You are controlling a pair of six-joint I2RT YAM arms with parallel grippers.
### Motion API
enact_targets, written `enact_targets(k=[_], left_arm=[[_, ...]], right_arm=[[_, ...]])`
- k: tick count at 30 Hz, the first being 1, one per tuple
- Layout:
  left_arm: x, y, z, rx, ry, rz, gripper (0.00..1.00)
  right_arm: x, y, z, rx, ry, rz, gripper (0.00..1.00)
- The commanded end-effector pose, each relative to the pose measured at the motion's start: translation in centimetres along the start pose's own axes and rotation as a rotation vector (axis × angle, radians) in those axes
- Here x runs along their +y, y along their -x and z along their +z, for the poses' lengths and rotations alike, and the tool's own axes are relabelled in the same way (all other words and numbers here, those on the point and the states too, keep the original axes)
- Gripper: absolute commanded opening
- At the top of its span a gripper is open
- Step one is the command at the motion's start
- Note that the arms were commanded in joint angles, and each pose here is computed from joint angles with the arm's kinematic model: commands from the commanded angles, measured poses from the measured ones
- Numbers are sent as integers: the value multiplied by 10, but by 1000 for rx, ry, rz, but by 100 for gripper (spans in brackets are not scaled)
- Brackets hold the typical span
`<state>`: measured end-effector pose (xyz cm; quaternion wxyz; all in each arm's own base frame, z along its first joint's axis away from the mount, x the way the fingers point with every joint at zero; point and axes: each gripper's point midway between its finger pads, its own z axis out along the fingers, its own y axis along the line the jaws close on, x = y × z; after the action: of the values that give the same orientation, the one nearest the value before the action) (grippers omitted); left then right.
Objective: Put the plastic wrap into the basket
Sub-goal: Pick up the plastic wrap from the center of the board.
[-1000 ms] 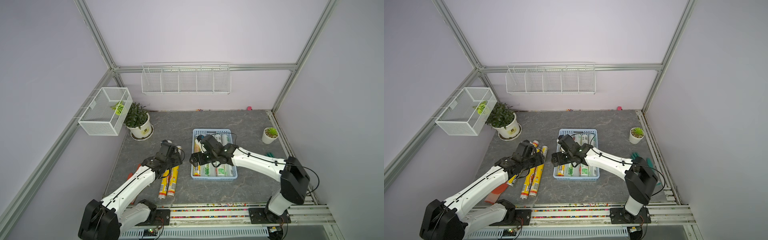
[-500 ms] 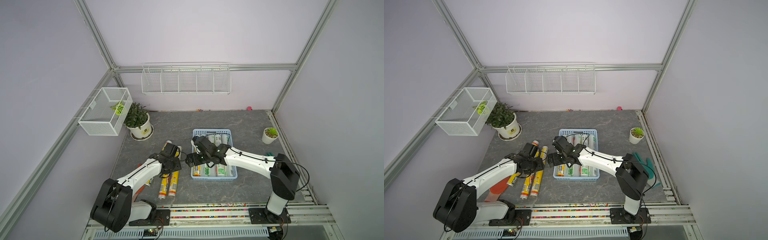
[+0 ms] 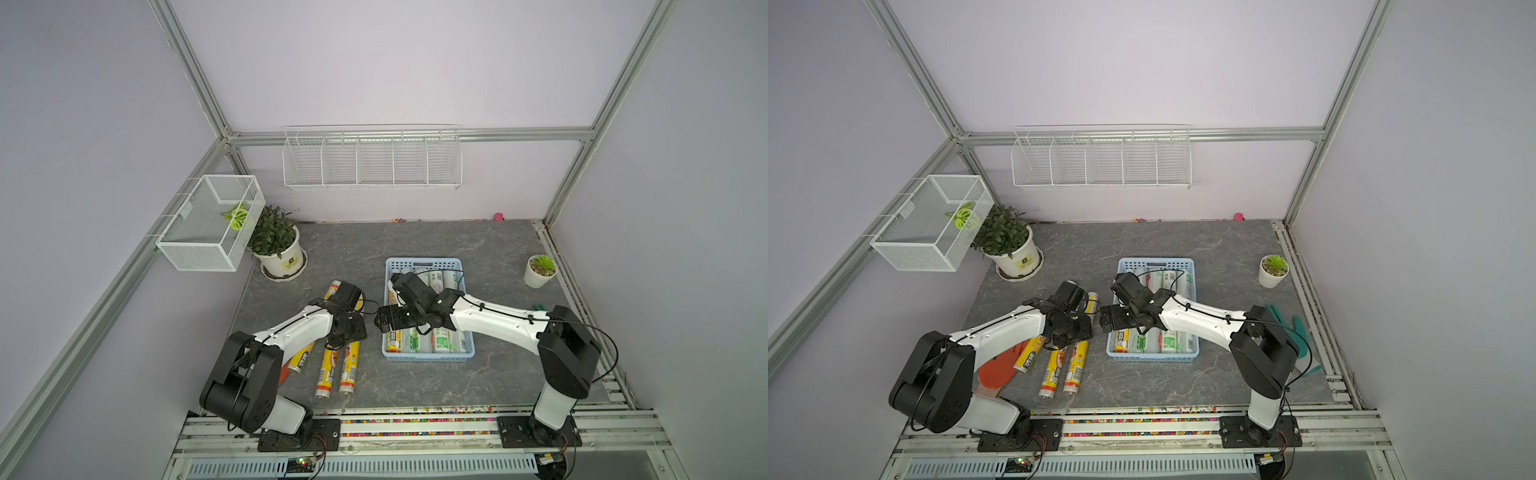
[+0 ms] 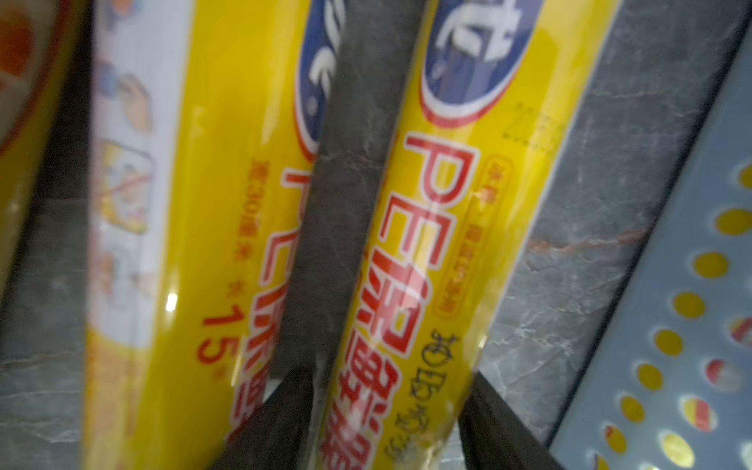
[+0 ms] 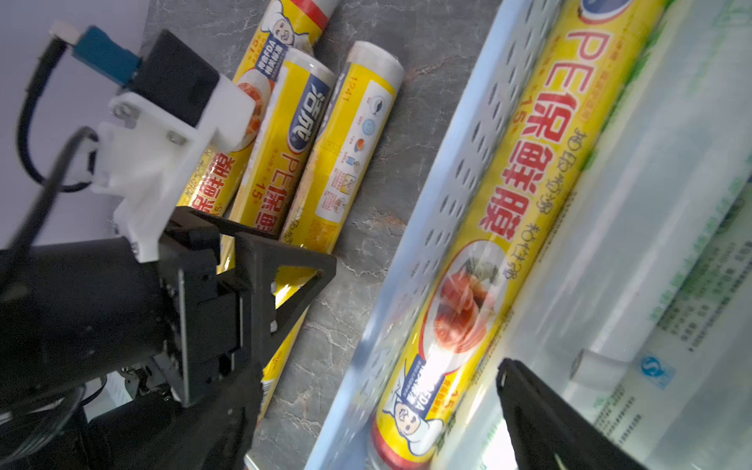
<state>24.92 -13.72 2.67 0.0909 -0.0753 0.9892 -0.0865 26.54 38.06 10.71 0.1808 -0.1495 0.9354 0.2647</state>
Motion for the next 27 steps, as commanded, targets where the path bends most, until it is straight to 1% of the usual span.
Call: enact_targets(k=[1, 8, 12, 17, 20, 24, 27], left_arm=[[1, 4, -1, 13, 35, 26, 62], [0, -2, 10, 54, 71, 58, 61], [2, -5, 16, 76, 125, 91, 59], [1, -6, 17, 83, 181, 141, 53], [-6, -4, 13, 80, 168, 175, 48], [-11, 0, 5, 72, 161, 190, 38], [-18, 3, -4, 58, 132, 201, 32]], right_arm=[[-4, 3, -6, -19, 24, 40, 95], [-14, 0, -7, -25, 28, 75, 95], [-16, -2, -8, -22, 27, 78, 95], [-19, -1, -11, -33, 19, 81, 95], [-20, 0, -14, -43, 15, 79, 95], [-24, 1, -19, -58, 3, 82, 95], [-26, 2, -23, -69, -2, 82, 95]])
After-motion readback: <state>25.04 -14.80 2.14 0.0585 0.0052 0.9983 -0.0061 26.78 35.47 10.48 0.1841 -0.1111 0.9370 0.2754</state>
